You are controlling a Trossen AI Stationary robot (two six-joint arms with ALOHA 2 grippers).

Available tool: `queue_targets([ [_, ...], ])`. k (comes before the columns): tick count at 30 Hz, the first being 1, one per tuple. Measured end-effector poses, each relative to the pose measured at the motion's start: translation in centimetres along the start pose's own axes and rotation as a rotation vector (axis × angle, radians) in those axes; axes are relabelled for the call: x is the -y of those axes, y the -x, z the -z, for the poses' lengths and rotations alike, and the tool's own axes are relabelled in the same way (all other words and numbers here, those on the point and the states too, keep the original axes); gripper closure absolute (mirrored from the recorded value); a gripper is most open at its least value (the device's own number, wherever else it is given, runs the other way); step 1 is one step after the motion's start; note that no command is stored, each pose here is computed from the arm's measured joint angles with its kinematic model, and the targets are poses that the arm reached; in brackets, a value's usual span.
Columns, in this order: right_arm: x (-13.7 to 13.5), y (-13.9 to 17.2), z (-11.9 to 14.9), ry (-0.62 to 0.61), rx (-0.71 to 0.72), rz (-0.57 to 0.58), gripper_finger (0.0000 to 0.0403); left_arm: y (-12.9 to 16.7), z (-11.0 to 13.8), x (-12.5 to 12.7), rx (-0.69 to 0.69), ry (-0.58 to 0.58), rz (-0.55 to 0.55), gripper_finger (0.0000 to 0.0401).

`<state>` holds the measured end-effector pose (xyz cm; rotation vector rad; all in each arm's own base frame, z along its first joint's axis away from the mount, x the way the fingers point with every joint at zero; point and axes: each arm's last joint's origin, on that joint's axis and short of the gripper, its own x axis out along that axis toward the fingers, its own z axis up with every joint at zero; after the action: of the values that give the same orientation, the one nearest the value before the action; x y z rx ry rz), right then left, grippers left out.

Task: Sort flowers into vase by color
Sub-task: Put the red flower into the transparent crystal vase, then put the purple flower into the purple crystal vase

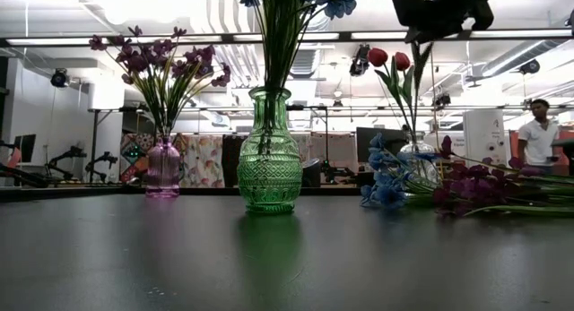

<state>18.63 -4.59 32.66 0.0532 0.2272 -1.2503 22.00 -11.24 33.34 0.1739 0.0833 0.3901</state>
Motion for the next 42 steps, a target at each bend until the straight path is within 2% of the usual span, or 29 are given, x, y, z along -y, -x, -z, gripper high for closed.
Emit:
queue_targets([
  [10, 0.5, 0.4, -0.8, 0.025, 0.012, -0.003, 0.0173, 0.0, 0.4, 0.0, -0.025, 0.04, 0.002, 0.0183],
  [18, 1.2, 1.0, -2.4, 0.034, 0.038, -0.011, 0.0109, 0.2, 1.3, 0.4, -0.083, 0.187, 0.013, 0.0183],
  [22, 1.6, 1.4, -4.0, 0.061, 0.061, -0.015, 0.0088, 1.5, 2.3, 1.7, -0.149, 0.182, 0.101, 0.0183],
  [24, 1.8, 1.7, -4.8, 0.082, 0.072, -0.027, 0.0081, 2.4, 2.4, 2.1, -0.169, 0.216, 0.133, 0.0182],
  [29, 2.3, 2.5, -7.3, 0.087, 0.105, -0.115, 0.0076, 3.7, 2.9, 3.1, -0.18, 0.303, 0.132, 0.0182],
  [32, 2.5, 3.3, -8.7, 0.066, 0.128, -0.227, 0.0076, 3.8, 3.8, 4.2, -0.207, 0.311, 0.141, 0.0182],
  [35, 2.2, 4.3, -9.7, 0.027, 0.14, -0.449, 0.0076, 3.6, 4.7, 5.3, -0.241, 0.307, 0.159, 0.0182],
  [38, 1.5, 5.4, -10.6, -0.001, 0.14, -0.681, 0.0076, 3.5, 5.4, 6.4, -0.296, 0.292, 0.234, 0.0182],
  [42, 0.3, 7.0, -11.6, -0.002, 0.131, -0.926, 0.0076, 3.3, 5.1, 7.2, -0.342, 0.297, 0.302, 0.0182],
])
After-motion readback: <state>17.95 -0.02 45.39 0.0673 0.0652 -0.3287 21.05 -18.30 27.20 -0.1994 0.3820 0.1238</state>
